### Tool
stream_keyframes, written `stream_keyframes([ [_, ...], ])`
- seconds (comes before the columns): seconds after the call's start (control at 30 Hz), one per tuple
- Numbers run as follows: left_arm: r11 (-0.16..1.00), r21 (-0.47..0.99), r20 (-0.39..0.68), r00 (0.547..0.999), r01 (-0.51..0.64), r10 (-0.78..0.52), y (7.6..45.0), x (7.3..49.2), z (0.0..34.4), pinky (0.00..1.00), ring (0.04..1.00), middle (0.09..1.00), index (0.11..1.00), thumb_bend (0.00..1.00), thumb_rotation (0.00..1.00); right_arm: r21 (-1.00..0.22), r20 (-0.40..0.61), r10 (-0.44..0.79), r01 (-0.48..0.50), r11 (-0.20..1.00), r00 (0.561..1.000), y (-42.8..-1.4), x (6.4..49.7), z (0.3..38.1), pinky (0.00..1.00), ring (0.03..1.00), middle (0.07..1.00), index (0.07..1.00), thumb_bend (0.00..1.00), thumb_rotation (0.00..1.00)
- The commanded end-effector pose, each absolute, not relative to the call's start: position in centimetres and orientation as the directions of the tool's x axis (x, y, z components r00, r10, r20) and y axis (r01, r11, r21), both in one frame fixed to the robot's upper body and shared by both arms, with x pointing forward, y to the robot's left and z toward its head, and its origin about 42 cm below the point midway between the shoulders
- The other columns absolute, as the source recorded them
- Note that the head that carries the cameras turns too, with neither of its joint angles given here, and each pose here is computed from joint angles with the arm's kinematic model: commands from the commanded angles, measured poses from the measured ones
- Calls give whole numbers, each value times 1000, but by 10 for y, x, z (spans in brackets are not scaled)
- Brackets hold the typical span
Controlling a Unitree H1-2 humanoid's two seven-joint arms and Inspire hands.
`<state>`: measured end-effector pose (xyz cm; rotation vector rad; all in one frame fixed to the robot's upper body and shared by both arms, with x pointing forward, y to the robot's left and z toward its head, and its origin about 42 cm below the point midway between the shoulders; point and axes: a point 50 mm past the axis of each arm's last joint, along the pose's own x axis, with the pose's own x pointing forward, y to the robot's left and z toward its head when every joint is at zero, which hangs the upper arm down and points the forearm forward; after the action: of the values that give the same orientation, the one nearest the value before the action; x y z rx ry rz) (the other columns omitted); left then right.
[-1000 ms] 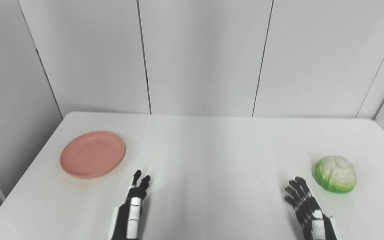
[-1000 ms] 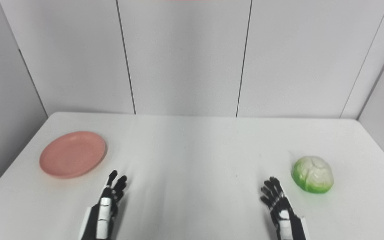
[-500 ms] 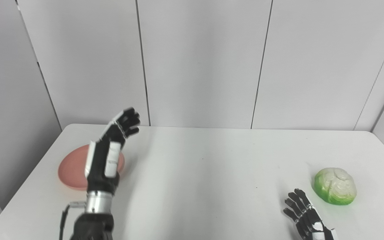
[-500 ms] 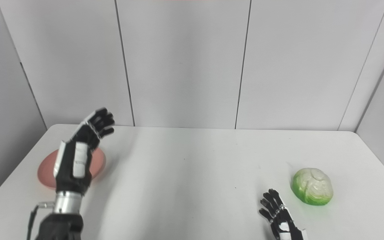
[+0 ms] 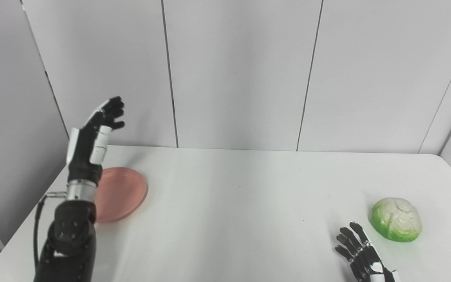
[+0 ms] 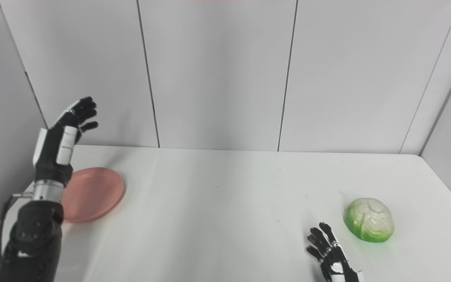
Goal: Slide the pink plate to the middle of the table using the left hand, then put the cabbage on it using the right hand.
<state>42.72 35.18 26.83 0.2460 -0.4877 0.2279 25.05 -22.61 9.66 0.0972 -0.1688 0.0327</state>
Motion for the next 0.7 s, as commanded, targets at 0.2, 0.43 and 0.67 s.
stream_keyframes([
  [0.2, 943, 122, 469, 856, -309, 219, 415, 463, 283, 747, 843, 839, 800, 871, 884, 108, 46, 46, -51, 993, 998, -221, 233, 76, 838, 863, 865, 903, 836, 1000],
  [0.43, 943, 5, 370, 877, -333, 307, 456, 464, 258, 789, 848, 842, 810, 831, 846, 112, 41, 48, -53, 992, 998, -223, 231, 78, 841, 860, 855, 906, 852, 1000],
  [0.67, 936, -116, 265, 898, -333, 352, 471, 458, 222, 785, 857, 851, 816, 886, 798, 111, 40, 47, -52, 992, 998, -227, 230, 79, 833, 857, 851, 908, 844, 1000],
])
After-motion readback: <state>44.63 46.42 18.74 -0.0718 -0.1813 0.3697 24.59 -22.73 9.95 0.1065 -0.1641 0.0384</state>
